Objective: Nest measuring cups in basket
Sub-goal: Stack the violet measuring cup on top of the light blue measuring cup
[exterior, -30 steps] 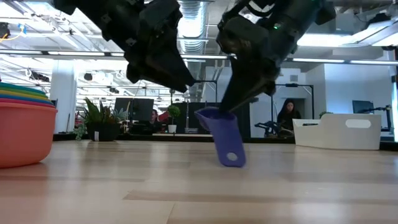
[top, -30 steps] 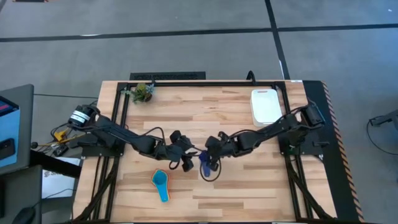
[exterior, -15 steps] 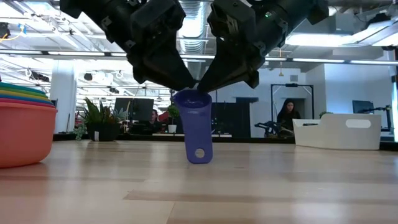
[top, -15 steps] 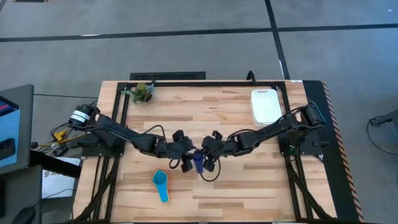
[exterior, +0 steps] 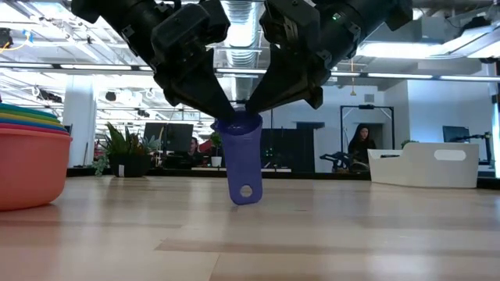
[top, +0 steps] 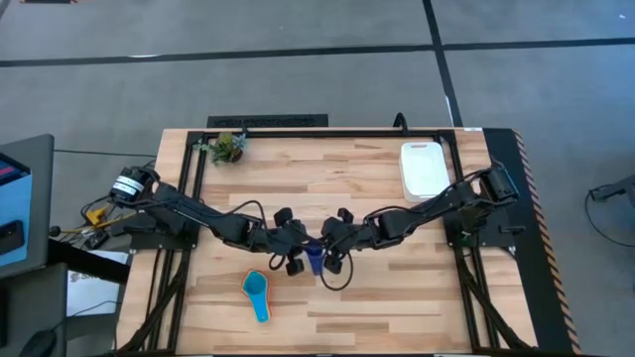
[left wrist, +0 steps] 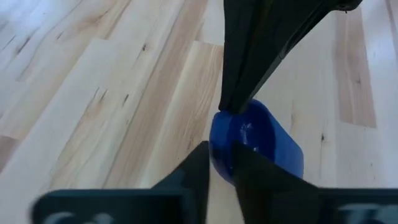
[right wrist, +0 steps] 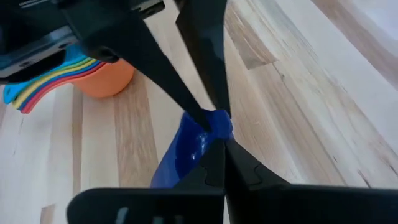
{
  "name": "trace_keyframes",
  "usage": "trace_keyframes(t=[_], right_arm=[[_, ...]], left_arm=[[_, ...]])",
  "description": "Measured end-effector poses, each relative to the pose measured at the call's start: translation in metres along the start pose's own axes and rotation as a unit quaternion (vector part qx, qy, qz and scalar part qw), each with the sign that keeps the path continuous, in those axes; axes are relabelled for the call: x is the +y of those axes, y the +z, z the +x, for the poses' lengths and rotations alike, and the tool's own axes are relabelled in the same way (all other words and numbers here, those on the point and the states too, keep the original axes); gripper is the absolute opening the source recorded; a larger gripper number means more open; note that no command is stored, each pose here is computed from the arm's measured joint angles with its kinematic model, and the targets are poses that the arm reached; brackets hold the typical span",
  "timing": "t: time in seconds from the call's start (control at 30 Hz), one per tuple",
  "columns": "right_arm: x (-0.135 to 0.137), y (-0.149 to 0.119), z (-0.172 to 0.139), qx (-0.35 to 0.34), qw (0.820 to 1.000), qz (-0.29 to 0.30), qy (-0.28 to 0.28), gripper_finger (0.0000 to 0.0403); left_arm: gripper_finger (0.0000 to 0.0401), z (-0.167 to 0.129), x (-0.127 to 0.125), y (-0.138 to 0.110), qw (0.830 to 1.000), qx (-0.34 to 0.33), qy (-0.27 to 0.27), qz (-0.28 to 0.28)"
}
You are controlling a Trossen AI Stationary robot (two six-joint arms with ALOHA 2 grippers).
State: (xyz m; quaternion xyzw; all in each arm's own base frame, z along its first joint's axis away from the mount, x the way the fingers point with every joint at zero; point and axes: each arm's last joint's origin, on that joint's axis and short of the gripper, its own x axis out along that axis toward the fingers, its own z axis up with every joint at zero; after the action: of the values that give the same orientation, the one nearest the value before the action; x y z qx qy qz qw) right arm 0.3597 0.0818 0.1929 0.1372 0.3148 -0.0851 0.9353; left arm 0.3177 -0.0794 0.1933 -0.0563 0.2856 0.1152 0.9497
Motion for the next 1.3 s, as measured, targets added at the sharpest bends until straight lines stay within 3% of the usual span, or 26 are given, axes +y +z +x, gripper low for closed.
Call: trace_keyframes(t=[0.1, 0.23, 0.47, 0.8, 1.0, 1.13, 1.3], right_arm=[[0.001, 0.001, 0.0, -0.005, 1.0, 0.001, 0.004, 0.0008], [0.003, 0.002, 0.0, -0.007, 1.0, 0.003, 0.019, 0.001], [0.001, 0.004, -0.005, 0.006, 1.0, 0.003, 0.031, 0.0067], [-0.01, 0.032, -0.04, -0.043, 0.998, -0.016, 0.032, 0.0138], [-0.021, 0.037, -0.042, -0.038, 0.999, -0.014, 0.013, 0.0152], [-0.025, 0.033, -0.036, -0.022, 1.0, -0.013, 0.002, 0.015], [-0.025, 0.032, -0.035, -0.018, 1.0, -0.01, 0.0, 0.0142]], left_arm=[[0.001, 0.0, 0.001, 0.0, 1.0, 0.001, 0.005, -0.001], [0.0008, 0.0, 0.001, -0.001, 1.0, 0.004, 0.007, -0.007], [0.0002, -0.005, 0.002, 0.001, 0.997, 0.004, 0.009, -0.079], [0.0001, -0.086, -0.011, 0.0, 0.975, 0.101, -0.028, -0.197], [0.0, -0.137, -0.023, -0.01, 0.958, 0.101, -0.041, -0.267], [0.0, -0.155, -0.033, -0.031, 0.948, 0.118, -0.007, -0.296], [0.0, -0.154, -0.048, -0.053, 0.936, 0.148, 0.022, -0.319]])
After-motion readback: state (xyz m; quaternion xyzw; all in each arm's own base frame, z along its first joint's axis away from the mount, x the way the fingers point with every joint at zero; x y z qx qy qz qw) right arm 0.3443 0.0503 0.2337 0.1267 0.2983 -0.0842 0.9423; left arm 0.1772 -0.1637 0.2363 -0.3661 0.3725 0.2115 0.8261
